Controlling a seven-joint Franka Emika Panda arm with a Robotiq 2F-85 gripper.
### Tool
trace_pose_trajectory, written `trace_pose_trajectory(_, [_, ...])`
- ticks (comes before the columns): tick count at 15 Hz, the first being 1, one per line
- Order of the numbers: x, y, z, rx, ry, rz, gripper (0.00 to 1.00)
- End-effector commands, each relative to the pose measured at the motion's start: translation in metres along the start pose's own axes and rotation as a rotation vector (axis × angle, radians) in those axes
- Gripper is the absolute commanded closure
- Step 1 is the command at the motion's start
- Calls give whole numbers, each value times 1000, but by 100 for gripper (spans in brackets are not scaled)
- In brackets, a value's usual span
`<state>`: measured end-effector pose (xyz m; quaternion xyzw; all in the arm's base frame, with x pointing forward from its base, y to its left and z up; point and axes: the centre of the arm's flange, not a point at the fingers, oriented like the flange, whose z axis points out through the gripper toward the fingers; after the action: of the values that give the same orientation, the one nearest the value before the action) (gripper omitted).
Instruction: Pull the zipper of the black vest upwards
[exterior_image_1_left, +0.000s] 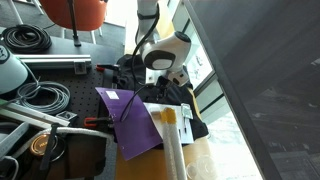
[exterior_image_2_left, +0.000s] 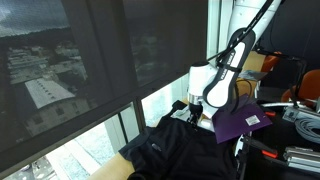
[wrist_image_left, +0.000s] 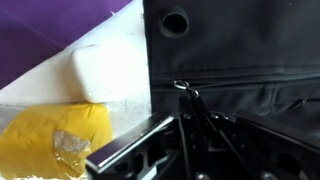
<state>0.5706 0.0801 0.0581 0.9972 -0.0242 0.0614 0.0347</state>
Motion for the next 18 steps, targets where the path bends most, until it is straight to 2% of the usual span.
trace_pose_trajectory(1, [1, -10, -4, 12, -4, -15, 98])
trace_pose_trajectory(8, [4, -62, -8, 24, 7, -91, 98])
trace_pose_trajectory(18, [-2, -148, -6, 26, -23, -231, 98])
